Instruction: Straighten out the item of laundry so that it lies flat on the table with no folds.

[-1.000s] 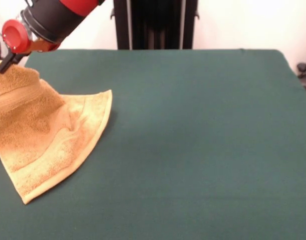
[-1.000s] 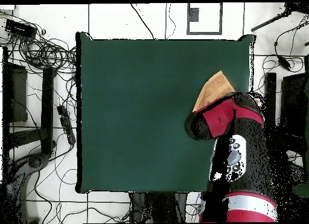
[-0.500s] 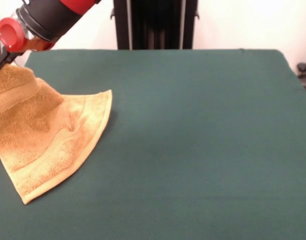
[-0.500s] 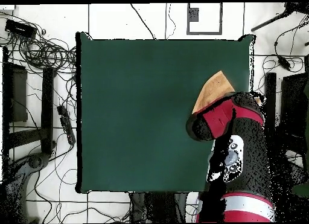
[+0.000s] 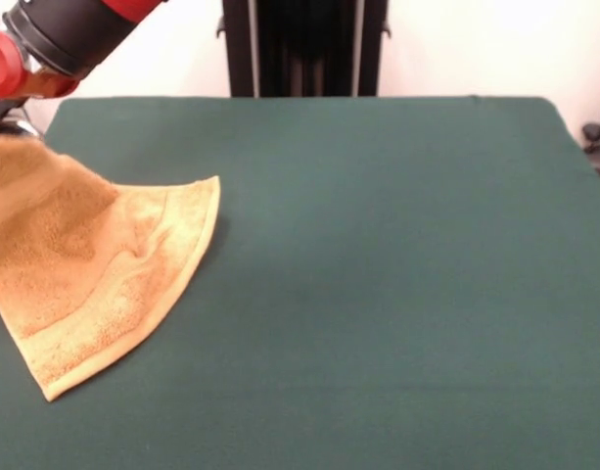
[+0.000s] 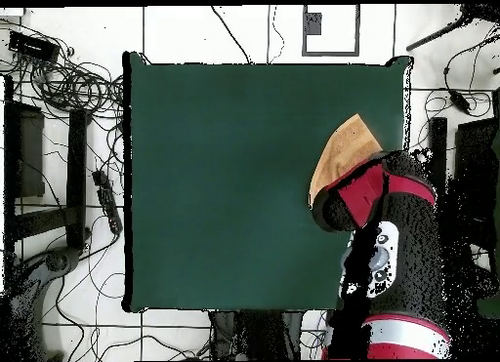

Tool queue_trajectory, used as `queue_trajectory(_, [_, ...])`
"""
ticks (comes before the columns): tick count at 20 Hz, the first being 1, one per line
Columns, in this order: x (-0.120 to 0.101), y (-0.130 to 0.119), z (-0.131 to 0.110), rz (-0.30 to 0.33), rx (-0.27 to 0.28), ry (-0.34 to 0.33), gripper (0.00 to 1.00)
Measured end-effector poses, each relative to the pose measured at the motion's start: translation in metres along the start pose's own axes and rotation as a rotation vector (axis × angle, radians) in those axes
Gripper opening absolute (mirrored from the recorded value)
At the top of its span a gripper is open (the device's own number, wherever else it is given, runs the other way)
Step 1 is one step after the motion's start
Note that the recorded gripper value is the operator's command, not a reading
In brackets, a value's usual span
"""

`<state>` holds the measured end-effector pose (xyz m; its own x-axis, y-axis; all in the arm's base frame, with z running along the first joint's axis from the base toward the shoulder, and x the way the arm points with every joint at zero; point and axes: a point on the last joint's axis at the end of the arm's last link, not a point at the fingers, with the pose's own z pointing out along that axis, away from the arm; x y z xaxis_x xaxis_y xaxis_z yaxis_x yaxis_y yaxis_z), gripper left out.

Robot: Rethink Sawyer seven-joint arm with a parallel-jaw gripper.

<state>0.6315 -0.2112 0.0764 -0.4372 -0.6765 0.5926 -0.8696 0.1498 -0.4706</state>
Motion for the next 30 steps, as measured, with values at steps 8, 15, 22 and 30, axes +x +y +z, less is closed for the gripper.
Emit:
queue_trajectory(8, [0.004, -0.008, 0.004, 0.011, 0.014, -0.003, 1.00])
queue_trajectory(15, [0.004, -0.007, 0.004, 0.049, -0.012, -0.007, 1.00])
queue_trajectory(22, [0.000, 0.009, -0.005, 0.327, -0.320, 0.055, 1.00])
queue_trajectory(30, [-0.018, 0.038, -0.042, 0.399, -0.652, 0.210, 1.00])
